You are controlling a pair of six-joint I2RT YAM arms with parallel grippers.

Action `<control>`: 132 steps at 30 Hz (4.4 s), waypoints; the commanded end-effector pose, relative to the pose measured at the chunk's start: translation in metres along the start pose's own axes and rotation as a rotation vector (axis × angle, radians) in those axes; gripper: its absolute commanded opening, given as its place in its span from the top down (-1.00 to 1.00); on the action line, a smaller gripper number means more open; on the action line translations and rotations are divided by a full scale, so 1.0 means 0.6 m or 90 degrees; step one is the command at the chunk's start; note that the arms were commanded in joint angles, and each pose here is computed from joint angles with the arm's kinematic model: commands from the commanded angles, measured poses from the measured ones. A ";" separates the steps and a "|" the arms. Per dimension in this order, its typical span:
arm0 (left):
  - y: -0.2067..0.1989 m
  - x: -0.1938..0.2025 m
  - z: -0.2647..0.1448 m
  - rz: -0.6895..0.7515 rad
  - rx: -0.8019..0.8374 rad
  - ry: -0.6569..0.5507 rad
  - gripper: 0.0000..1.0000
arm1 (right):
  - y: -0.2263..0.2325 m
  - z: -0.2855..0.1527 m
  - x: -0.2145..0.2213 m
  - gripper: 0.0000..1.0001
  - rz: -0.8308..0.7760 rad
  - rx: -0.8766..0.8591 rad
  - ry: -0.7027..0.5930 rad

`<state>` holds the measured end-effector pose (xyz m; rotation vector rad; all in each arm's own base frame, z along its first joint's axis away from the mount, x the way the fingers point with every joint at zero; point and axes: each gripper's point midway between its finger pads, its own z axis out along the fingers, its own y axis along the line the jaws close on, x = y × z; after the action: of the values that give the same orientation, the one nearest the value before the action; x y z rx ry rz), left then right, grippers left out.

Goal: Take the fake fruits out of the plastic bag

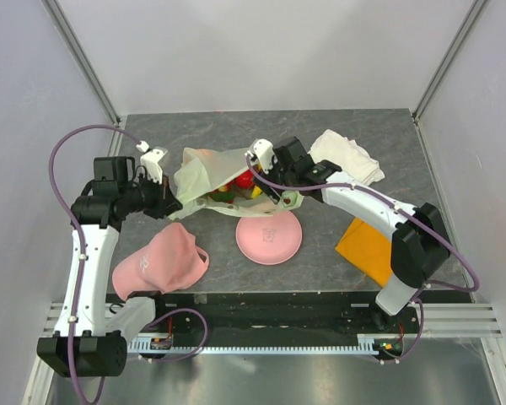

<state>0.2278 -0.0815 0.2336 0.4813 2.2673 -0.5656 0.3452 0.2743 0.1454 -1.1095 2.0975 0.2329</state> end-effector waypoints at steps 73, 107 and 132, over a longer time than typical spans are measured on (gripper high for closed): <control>0.000 -0.183 0.050 -0.058 0.096 -0.155 0.96 | 0.156 -0.159 -0.053 0.61 -0.323 -0.311 -0.127; 0.021 -0.179 0.069 -0.059 0.077 -0.135 0.95 | 0.097 0.119 0.061 0.60 -0.629 -0.131 -0.004; 0.004 -0.188 0.055 -0.058 0.098 -0.149 0.95 | 0.068 0.037 -0.028 -0.82 -0.519 -0.064 -0.025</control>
<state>0.3232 -0.1106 0.2732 0.3417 2.1067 -0.7870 0.3384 0.3099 0.0561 -2.0106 1.4280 -0.1305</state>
